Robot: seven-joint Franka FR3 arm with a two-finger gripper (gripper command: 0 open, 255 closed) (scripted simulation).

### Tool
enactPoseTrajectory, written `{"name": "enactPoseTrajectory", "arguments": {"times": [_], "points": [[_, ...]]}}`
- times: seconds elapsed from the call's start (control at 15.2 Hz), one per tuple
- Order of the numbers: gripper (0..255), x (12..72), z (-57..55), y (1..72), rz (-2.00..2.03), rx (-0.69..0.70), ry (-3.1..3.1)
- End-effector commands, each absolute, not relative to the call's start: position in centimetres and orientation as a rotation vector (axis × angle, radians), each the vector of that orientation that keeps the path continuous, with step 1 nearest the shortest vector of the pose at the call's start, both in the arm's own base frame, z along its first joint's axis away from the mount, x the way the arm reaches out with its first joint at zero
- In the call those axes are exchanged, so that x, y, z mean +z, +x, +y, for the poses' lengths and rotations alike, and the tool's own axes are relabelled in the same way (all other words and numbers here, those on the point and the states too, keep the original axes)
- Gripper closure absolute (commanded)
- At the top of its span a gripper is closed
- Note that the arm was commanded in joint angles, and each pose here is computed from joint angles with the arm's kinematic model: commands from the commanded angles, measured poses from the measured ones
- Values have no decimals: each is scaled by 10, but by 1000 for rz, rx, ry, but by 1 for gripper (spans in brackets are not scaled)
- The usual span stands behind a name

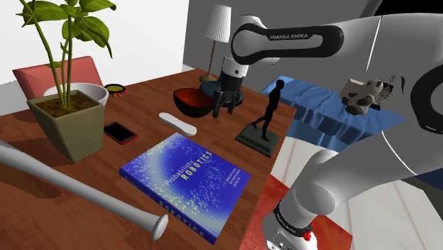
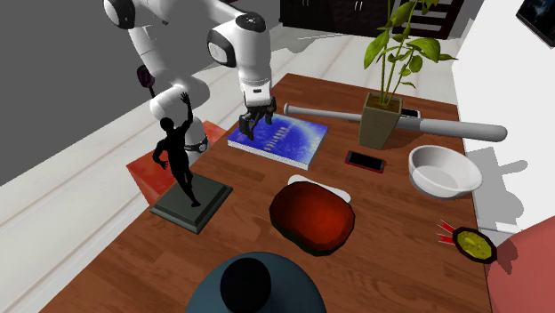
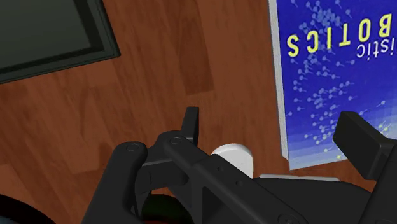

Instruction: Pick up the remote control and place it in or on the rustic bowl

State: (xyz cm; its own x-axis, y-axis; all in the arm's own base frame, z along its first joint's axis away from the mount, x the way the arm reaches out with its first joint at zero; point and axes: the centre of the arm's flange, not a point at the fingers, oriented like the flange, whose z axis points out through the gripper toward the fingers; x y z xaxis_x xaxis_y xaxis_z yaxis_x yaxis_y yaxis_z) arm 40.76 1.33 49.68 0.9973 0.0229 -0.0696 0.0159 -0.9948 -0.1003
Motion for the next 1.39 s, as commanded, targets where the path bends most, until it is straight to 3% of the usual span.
{"name": "enactPoseTrajectory", "arguments": {"times": [0.0,1.32], "points": [[0,483,19,428,-58,97,-3052],[0,360,67,624,-311,14,-3147]]}}
